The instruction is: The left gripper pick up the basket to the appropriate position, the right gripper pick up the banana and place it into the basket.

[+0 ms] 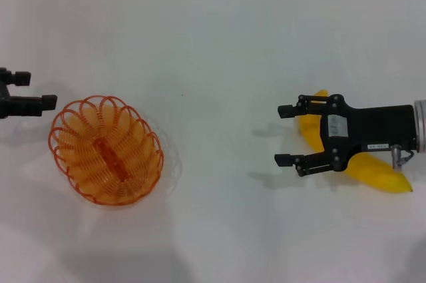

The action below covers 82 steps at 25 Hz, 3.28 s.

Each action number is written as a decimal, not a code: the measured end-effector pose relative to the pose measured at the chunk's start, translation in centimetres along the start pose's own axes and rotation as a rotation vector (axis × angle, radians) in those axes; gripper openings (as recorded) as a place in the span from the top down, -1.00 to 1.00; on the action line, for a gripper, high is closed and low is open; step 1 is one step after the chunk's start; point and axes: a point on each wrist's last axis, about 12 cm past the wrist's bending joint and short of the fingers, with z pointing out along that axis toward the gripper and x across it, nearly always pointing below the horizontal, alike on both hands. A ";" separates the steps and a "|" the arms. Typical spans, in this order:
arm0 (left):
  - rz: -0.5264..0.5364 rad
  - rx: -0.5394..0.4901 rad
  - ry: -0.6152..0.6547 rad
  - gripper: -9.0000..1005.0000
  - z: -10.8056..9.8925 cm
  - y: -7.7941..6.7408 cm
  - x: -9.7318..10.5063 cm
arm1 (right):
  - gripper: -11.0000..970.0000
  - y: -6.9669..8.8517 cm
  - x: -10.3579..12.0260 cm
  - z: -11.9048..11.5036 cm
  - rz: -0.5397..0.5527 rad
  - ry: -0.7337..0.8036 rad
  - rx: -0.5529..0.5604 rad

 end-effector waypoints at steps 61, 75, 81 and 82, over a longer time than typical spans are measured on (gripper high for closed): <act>0.422 0.036 0.151 0.83 7.8 -1.6 -2.8 | -0.82 -0.2 -0.5 0.2 -0.007 -0.014 -0.012; 0.081 0.017 -0.079 0.88 4.2 -1.8 -2.8 | -0.82 -0.2 -0.6 -0.1 -0.002 -0.033 -0.008; -0.110 0.029 -0.079 0.89 7.7 -2.1 -3.9 | -0.82 -0.3 -0.8 0.0 -0.003 -0.038 -0.006; -0.134 0.044 -0.082 0.89 8.2 -2.3 -4.2 | -0.82 -0.3 -0.8 0.0 -0.004 -0.039 -0.006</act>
